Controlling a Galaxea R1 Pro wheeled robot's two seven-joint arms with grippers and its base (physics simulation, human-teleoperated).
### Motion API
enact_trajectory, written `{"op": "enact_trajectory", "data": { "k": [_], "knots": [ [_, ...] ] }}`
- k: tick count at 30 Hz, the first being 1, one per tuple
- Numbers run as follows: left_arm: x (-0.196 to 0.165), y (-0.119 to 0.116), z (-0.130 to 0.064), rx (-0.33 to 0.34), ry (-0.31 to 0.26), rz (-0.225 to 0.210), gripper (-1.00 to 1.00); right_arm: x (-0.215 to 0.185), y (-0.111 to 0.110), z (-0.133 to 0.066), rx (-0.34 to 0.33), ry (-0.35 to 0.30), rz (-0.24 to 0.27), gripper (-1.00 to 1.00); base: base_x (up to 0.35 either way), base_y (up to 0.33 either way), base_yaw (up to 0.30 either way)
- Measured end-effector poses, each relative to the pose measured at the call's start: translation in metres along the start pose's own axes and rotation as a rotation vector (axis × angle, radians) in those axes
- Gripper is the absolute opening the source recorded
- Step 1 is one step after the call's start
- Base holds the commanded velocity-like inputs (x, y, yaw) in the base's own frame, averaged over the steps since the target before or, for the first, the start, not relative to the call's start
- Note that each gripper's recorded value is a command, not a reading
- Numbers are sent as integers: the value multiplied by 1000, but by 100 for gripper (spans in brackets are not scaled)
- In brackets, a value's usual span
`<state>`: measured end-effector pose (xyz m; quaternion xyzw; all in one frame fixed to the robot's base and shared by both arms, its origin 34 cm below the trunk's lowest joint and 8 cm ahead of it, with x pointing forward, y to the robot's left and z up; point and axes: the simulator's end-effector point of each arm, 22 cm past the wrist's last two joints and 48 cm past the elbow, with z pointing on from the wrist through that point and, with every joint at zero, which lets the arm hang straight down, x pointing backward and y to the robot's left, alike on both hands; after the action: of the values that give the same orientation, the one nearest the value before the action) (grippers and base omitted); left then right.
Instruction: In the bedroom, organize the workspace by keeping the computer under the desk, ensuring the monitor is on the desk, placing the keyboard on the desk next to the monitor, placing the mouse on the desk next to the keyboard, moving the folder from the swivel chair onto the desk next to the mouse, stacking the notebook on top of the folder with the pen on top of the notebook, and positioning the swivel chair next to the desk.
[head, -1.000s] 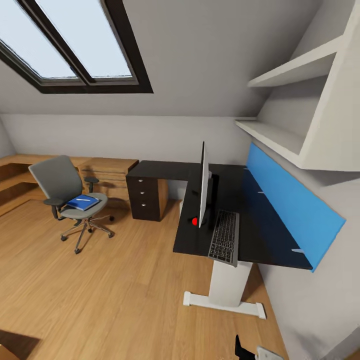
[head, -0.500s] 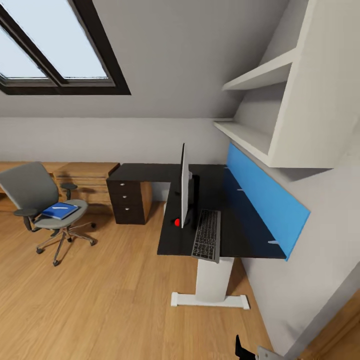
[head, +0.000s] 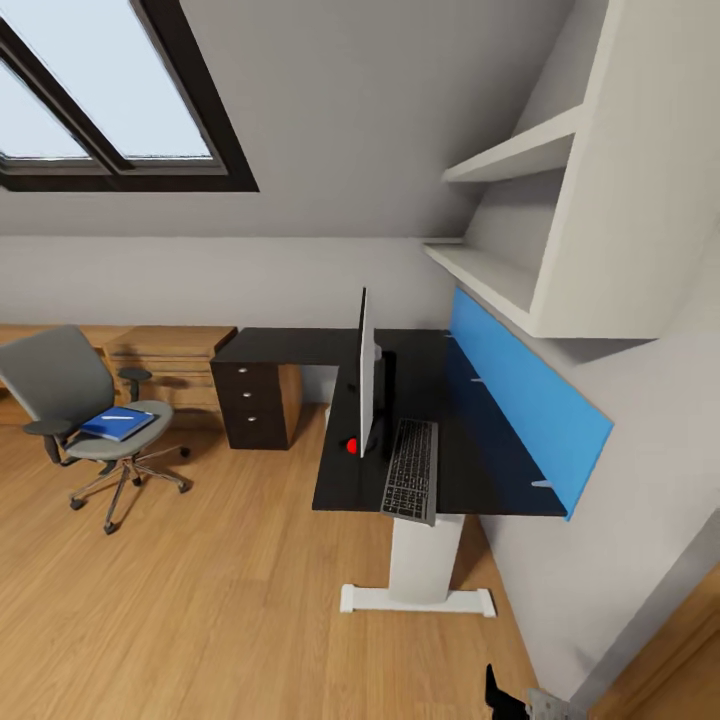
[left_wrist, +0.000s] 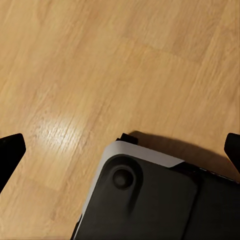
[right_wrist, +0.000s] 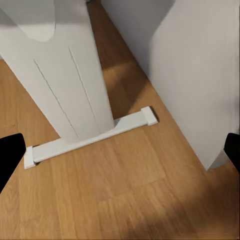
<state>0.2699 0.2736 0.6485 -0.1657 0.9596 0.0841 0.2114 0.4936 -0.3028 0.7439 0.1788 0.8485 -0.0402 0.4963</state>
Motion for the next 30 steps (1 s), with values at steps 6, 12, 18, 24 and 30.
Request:
{"op": "enact_trajectory", "data": {
  "k": [6,12,18,24,30],
  "knots": [
    [-1,-1,0,3,-6,-1,100,-71,-4,39,-12,-94,6,100,0,0,0],
    [-18,0,-1,2,-83,-22,100,-140,27,75,-74,40,23,100,0,0,0],
    [-23,0,-2,2,-108,-29,100,-214,48,84,-80,49,23,100,111,0,0],
    [-24,0,-2,2,-113,-30,100,-236,67,107,-78,97,23,100,296,0,0],
    [-25,-1,-2,4,-118,-28,100,-208,65,114,-60,139,-80,100,327,0,0]
  ]
}}
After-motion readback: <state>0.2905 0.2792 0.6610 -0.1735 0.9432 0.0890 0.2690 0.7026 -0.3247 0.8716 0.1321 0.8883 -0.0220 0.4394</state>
